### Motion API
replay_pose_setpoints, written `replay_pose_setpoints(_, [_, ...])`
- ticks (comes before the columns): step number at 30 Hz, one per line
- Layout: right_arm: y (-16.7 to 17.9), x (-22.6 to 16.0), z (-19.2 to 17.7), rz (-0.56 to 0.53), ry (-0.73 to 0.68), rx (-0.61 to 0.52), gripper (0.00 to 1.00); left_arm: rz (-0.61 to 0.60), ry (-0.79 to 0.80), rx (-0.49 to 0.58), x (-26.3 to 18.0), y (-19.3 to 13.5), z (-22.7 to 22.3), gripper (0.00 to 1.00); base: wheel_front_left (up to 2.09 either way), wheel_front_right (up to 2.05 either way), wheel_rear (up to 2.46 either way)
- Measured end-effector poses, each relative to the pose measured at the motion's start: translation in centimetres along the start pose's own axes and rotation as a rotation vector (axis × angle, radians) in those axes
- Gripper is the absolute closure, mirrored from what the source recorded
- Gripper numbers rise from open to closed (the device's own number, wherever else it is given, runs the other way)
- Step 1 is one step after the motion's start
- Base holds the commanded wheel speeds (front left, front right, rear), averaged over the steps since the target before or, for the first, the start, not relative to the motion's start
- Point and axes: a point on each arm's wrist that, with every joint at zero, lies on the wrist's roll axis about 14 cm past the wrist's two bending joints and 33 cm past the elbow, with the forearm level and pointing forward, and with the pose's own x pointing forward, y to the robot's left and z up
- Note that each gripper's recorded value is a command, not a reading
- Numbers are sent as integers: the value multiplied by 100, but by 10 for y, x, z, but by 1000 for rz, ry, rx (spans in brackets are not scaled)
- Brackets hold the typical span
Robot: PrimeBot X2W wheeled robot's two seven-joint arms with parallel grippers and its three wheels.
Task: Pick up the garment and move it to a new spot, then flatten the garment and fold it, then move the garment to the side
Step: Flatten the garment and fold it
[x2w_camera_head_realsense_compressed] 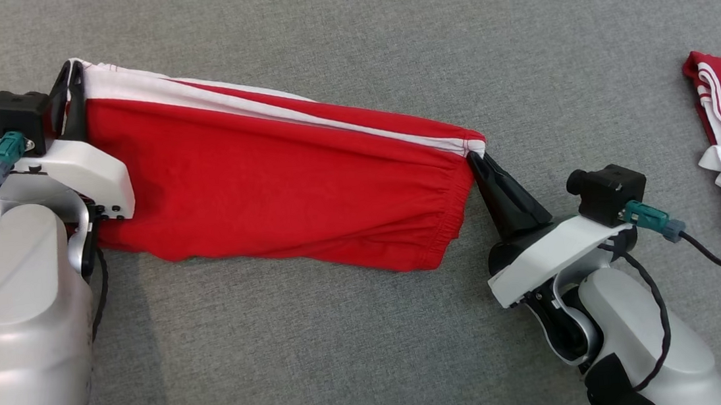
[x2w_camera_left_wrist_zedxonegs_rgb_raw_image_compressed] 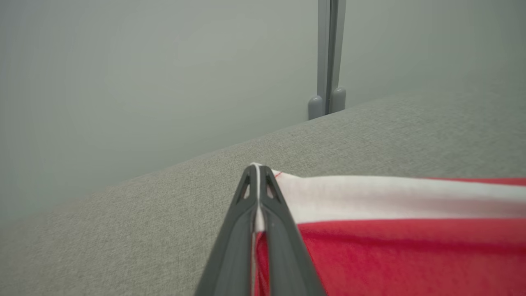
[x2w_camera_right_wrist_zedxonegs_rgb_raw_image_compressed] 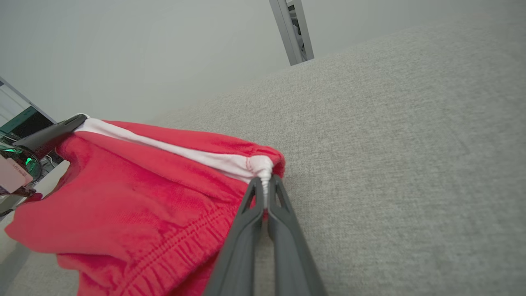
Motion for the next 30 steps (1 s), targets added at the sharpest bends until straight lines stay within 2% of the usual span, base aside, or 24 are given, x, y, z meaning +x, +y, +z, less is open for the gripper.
replay_pose_setpoints(3, [3, 1, 2, 11, -7, 5, 100, 2, 11, 15, 5, 2, -4, 100, 0, 0, 0])
replay_pose_setpoints(4, [3, 2, 4, 12, -12, 9, 75, 2, 12, 16, 6, 2, -4, 100, 0, 0, 0])
replay_pose_setpoints(5, [3, 2, 6, 14, -17, 8, 42, 2, 10, 16, 7, 1, -3, 56, 0, 0, 0])
replay_pose_setpoints(6, [4, 3, 8, 15, -23, 9, 0, 1, 6, 19, 8, 0, -2, 0, 0, 0, 0])
replay_pose_setpoints(15, [-5, -5, 33, -17, -100, -26, 0, 33, -12, -61, -3, -1, 6, 0, 0, 0, 0])
replay_pose_setpoints(22, [-23, -32, 35, -98, -118, -38, 0, 70, 131, -160, -40, -7, -37, 0, 0, 0, 0])
replay_pose_setpoints(30, [-39, -51, 39, -159, -134, -47, 0, 96, 295, -175, -62, -8, -72, 0, 0, 0, 0])
